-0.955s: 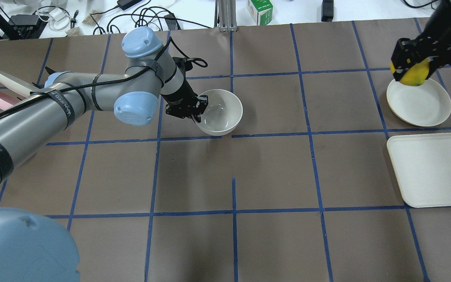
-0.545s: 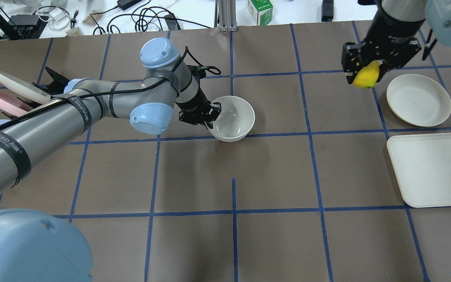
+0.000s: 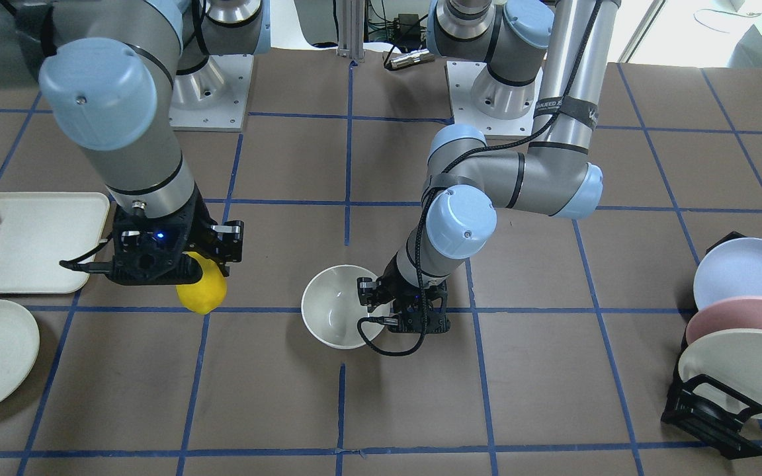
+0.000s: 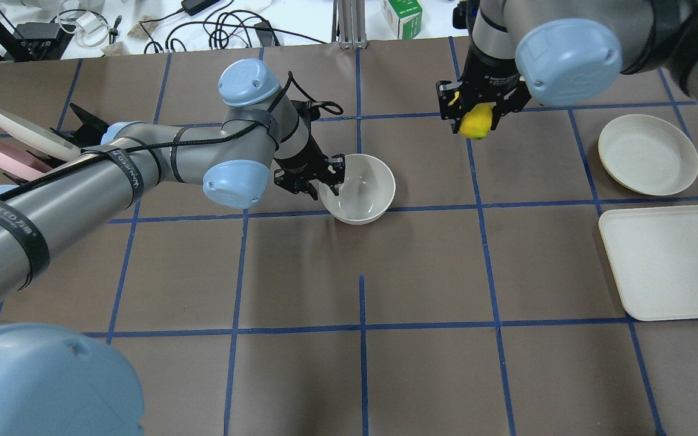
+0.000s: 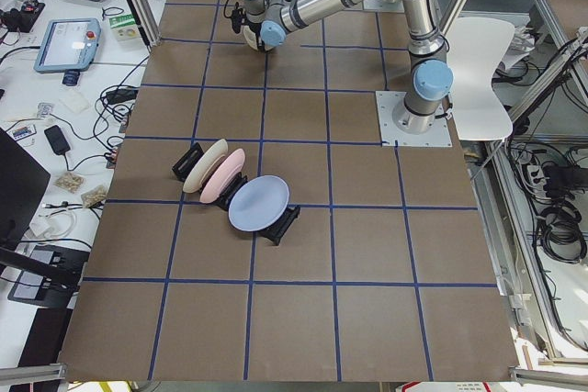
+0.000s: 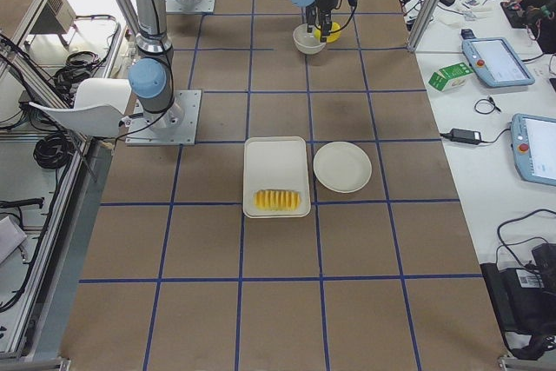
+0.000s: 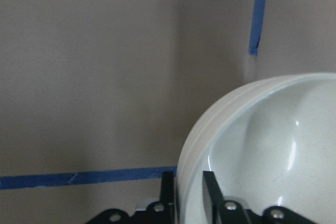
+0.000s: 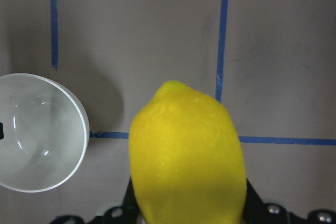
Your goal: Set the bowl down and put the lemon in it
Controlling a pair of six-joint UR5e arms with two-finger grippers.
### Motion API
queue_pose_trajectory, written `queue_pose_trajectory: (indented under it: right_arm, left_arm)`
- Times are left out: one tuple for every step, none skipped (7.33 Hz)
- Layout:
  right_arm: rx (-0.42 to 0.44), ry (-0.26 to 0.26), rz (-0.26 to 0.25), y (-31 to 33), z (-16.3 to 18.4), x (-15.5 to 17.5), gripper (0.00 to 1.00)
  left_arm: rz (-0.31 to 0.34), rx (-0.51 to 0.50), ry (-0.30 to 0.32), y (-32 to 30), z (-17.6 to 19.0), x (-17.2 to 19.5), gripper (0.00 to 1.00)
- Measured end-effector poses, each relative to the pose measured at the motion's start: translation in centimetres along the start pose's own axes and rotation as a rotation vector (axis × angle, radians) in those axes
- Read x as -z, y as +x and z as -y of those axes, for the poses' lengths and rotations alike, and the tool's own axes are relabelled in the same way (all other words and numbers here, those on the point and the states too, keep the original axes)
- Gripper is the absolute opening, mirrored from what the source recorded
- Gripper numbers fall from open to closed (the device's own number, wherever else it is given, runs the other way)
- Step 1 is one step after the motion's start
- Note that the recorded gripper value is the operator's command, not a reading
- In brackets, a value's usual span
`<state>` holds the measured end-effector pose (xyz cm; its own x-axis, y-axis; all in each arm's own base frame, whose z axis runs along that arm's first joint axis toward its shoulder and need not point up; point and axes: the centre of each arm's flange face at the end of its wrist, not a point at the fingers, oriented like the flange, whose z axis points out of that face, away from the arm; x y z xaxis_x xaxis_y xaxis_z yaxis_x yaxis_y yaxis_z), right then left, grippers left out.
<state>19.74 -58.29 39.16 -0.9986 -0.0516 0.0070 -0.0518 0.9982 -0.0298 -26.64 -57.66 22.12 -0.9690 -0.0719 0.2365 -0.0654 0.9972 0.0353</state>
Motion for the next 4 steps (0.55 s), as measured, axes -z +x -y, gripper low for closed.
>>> queue_pose_trajectory:
  right_arm:
    - [-0.013,0.007,0.019,-1.7,0.4,-1.1,0.19]
    - [-0.027,0.018,0.032,-3.7,0.8,-2.4,0.19]
    - [-0.032,0.025,0.040,-6.3,1.0,-4.2,0.19]
    - [-0.035,0.021,0.044,-9.0,0.9,-6.2,0.19]
  left_arm:
    - [0.000,0.006,0.017,-0.4,0.5,1.5,1.00]
    - [0.006,0.019,0.025,-1.2,1.3,3.6,1.00]
    - [0.045,0.023,0.024,-2.3,1.9,6.3,1.00]
    - [0.107,0.008,0.023,-3.2,2.2,9.5,1.00]
